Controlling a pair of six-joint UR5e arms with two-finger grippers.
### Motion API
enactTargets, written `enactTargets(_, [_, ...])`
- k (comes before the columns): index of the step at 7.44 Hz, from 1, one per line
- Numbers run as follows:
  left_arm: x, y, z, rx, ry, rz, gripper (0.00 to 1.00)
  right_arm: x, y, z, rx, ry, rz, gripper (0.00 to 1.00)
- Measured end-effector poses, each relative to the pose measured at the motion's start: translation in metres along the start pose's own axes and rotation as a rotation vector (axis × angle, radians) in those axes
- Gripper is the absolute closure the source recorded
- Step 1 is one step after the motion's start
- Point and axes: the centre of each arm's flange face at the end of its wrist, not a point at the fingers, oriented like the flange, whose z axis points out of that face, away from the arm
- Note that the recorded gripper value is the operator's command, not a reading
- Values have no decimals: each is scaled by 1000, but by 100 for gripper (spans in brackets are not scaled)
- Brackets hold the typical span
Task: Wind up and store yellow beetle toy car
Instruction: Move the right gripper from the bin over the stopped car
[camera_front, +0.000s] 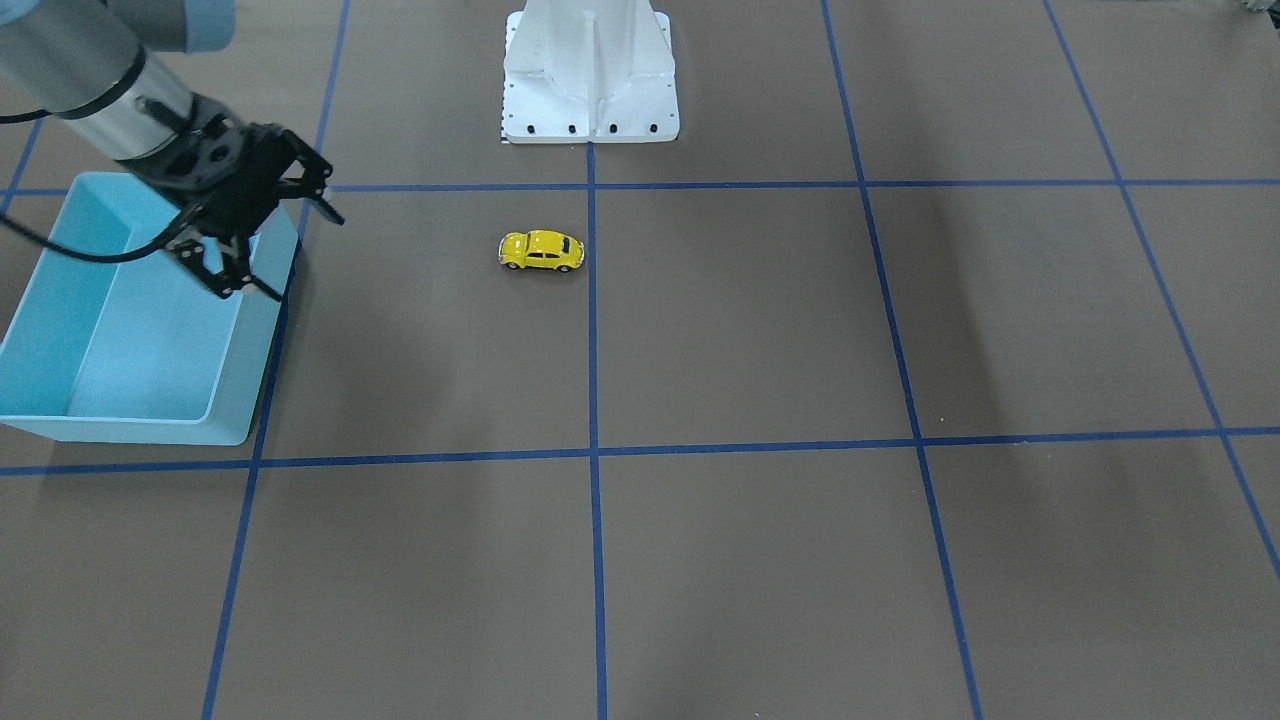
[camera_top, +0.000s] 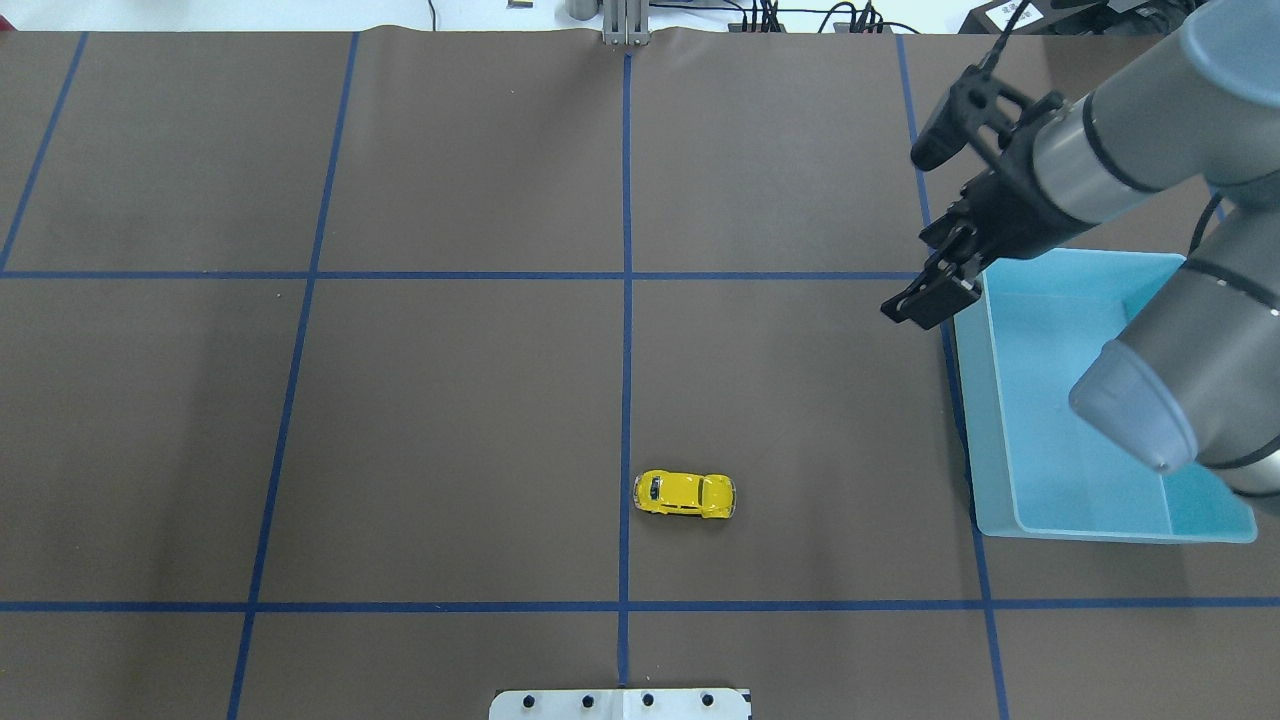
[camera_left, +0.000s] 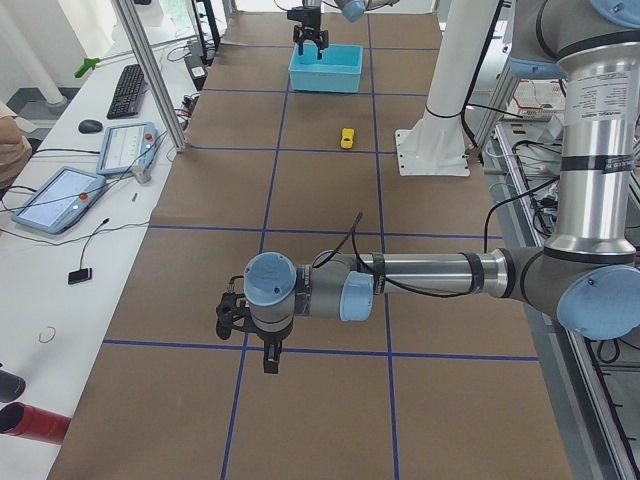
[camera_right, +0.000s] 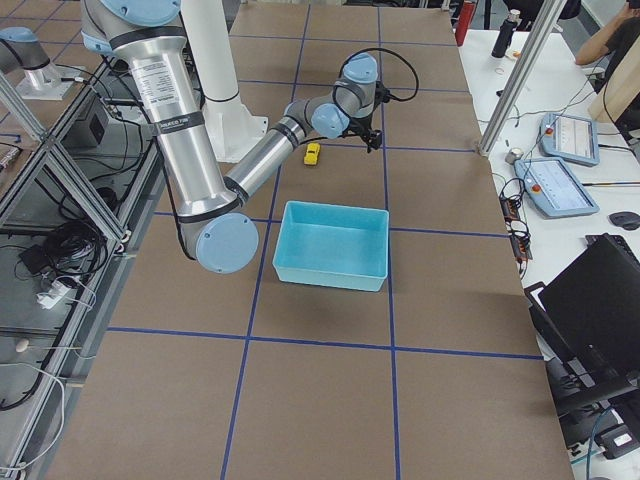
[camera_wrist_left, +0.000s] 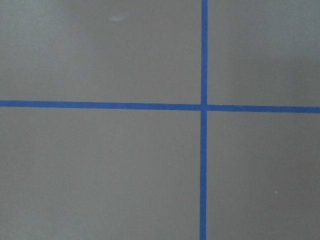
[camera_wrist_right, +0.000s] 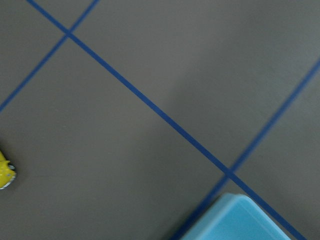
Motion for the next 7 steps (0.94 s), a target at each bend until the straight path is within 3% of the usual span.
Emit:
enactTargets(2, [0,0,0,0,1,1,0,-54,-5,32,30,-2,-218,0])
enactTargets(3, [-1,1,1,-2,1,-2,0,-74,-4,48,33,-9,-281,0])
enactTargets(7, [-6,3,5,-10,-1,-10,0,-145,-2,123,17,-32,-347,0])
